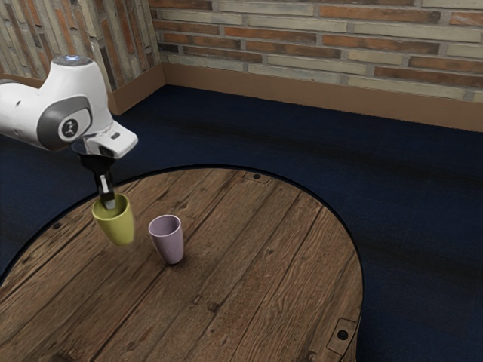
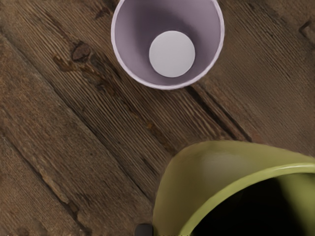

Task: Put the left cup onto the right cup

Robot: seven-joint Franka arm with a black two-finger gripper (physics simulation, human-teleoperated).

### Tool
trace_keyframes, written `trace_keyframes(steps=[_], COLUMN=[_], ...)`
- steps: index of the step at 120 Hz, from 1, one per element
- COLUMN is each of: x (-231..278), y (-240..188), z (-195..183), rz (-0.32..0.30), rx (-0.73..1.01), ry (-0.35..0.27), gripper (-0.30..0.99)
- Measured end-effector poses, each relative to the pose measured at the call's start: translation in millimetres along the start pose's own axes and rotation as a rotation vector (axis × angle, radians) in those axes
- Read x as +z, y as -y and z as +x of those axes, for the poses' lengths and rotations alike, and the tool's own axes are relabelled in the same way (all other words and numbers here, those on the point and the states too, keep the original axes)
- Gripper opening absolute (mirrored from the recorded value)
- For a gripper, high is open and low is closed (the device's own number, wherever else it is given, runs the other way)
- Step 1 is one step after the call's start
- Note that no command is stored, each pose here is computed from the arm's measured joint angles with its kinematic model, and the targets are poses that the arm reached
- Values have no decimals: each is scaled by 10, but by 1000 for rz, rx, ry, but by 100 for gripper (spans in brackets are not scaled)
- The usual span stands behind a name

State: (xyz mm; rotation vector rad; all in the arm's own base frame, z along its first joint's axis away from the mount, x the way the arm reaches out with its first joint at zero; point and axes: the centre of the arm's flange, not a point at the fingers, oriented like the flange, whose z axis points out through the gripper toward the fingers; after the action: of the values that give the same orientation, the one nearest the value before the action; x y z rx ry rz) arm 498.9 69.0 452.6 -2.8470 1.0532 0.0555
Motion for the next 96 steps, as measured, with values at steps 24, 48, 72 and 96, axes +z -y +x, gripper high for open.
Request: trace_keyframes(steps=[24, 48, 72, 96], x=[-187, -272, -254, -228], y=[10, 162, 357, 394], z=[108, 232, 346, 429], rz=[18, 28, 30, 28], rx=[7, -2, -8, 7], ry=[-2, 13, 35, 48], gripper=[-9, -9, -9, -9])
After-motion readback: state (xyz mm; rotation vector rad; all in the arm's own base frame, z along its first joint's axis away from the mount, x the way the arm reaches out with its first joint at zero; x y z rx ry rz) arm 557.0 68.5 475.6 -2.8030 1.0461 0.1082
